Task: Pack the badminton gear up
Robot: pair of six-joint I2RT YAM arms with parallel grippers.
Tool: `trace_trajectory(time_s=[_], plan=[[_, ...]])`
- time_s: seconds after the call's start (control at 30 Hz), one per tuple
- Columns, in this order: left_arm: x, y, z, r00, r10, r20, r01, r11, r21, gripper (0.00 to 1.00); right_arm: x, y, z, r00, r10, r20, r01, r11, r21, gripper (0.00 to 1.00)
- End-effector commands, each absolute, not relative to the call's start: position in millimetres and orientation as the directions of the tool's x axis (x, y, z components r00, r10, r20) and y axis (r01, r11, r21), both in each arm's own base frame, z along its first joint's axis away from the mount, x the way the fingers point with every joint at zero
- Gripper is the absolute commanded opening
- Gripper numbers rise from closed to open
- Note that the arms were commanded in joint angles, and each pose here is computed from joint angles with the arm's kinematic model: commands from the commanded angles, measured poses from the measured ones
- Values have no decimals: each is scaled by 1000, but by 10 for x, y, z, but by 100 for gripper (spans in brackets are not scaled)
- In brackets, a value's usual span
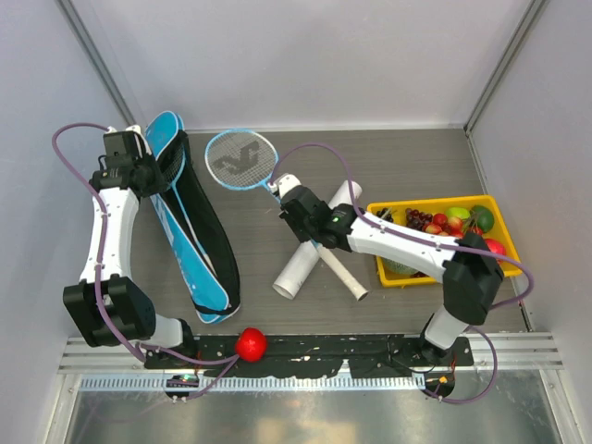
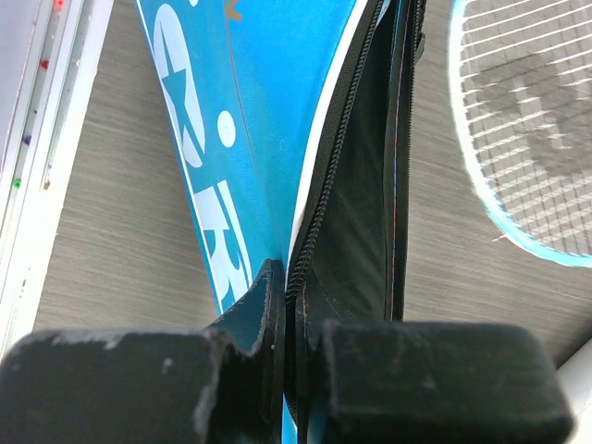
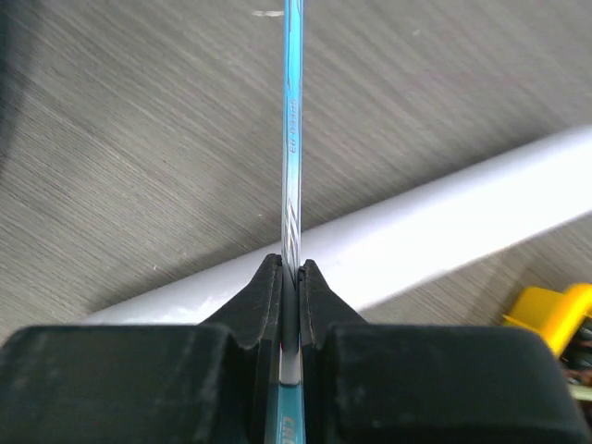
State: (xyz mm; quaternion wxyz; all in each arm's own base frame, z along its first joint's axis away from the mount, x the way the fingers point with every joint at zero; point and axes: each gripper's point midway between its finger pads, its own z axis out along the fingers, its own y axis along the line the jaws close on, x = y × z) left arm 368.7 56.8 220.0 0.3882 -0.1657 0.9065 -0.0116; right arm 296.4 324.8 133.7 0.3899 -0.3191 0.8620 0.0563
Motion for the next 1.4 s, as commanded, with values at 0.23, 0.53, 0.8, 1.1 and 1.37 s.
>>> trace_trajectory(time_s=[0.23, 0.53, 0.8, 1.1, 1.37], plan=[[4119, 458, 2580, -559, -325, -763, -212, 945, -248, 0, 2628, 2971, 2534, -364, -377, -851, -557, 821, -126, 5], [4224, 283, 2494, -581, -360, -730, -172, 931, -323, 0, 2268, 3270, 2321, -350, -471, -809, -593, 780, -198, 5], [4232, 217, 2416, -597, -364, -715, -157, 927, -340, 0, 2339, 3439, 2234, -351, -528, -773, -560, 780, -279, 5], [4294, -68, 2307, -622, -375, -687, -108, 910, -399, 0, 2453, 3949, 2405, -272, -537, -799, -598, 744, -297, 5], [4313, -405, 2223, -651, -393, -650, -57, 879, -474, 0, 2713, 4502, 2158, -265, -583, -768, -587, 730, -352, 5]])
